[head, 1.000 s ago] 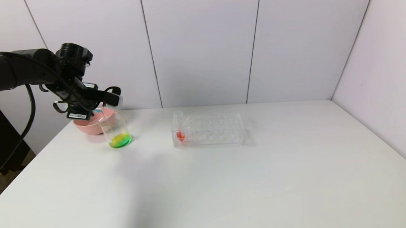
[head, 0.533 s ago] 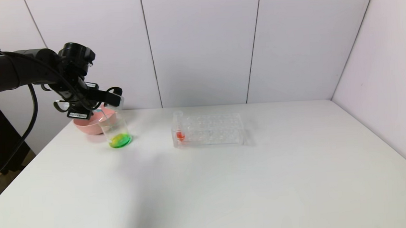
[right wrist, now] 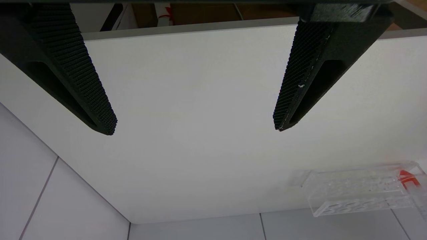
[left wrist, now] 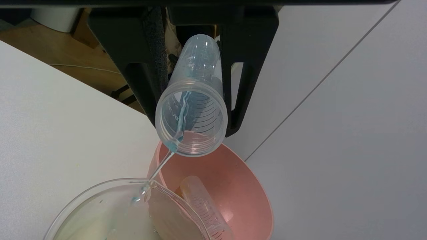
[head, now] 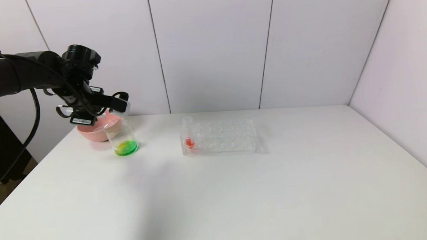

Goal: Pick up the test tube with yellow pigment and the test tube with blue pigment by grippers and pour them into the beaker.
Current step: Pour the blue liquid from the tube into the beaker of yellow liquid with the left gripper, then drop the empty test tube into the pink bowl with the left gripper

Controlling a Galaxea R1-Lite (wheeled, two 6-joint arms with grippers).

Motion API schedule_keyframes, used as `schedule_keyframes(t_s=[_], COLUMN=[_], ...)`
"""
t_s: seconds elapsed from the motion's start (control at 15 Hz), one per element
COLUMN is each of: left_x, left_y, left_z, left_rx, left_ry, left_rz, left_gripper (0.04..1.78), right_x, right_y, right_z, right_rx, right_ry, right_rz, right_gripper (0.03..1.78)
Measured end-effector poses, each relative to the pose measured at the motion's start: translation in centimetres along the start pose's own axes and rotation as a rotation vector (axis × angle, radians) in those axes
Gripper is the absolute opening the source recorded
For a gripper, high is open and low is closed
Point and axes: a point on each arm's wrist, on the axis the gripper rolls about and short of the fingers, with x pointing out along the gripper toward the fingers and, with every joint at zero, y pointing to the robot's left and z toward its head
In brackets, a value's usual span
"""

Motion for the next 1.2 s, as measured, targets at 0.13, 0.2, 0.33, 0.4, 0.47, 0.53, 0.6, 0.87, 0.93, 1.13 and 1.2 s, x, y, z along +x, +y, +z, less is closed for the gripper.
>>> schedule_keyframes(t_s=[0.13, 0.2, 0.33, 0.4, 0.47, 0.53, 0.6, 0.87, 0.93, 1.13, 1.2], left_x=[0.0, 0.0, 0.0, 0.0, 0.0, 0.0, 0.0, -0.6, -0.8, -1.4, -1.6], left_y=[0.0, 0.0, 0.0, 0.0, 0.0, 0.0, 0.0, 0.3, 0.4, 0.7, 0.7], left_z=[0.0, 0.0, 0.0, 0.0, 0.0, 0.0, 0.0, -0.6, -0.9, -3.7, -5.3], left_rx=[0.001, 0.0, 0.0, 0.0, 0.0, 0.001, 0.001, -0.064, -0.123, -0.451, -0.6], left_ry=[0.0, 0.0, 0.001, 0.001, 0.0, 0.0, 0.0, -0.019, -0.035, -0.137, -0.2], left_rz=[0.0, 0.0, -0.001, -0.002, -0.002, -0.002, -0.002, 0.027, 0.037, 0.065, 0.068], left_gripper=[0.46, 0.46, 0.46, 0.46, 0.46, 0.46, 0.46, 0.46, 0.46, 0.46, 0.46], right_x=[0.0, 0.0, 0.0, 0.0, 0.0, 0.0, 0.0, 0.0, 0.0, 0.0, 0.0], right_y=[0.0, 0.0, 0.0, 0.0, 0.0, 0.0, 0.0, 0.0, 0.0, 0.0, 0.0], right_z=[0.0, 0.0, 0.0, 0.0, 0.0, 0.0, 0.0, 0.0, 0.0, 0.0, 0.0], right_rx=[0.0, 0.0, 0.0, 0.0, 0.0, 0.0, 0.0, 0.0, -0.001, 0.0, 0.0], right_ry=[0.0, 0.0, 0.0, 0.0, 0.0, 0.0, 0.0, 0.0, 0.0, 0.0, 0.0], right_rz=[0.0, 0.0, 0.0, 0.0, 0.0, 0.0, 0.0, 0.0, 0.0, 0.0, 0.0], right_gripper=[1.71, 1.71, 1.71, 1.71, 1.71, 1.71, 1.71, 1.71, 1.71, 1.71, 1.71])
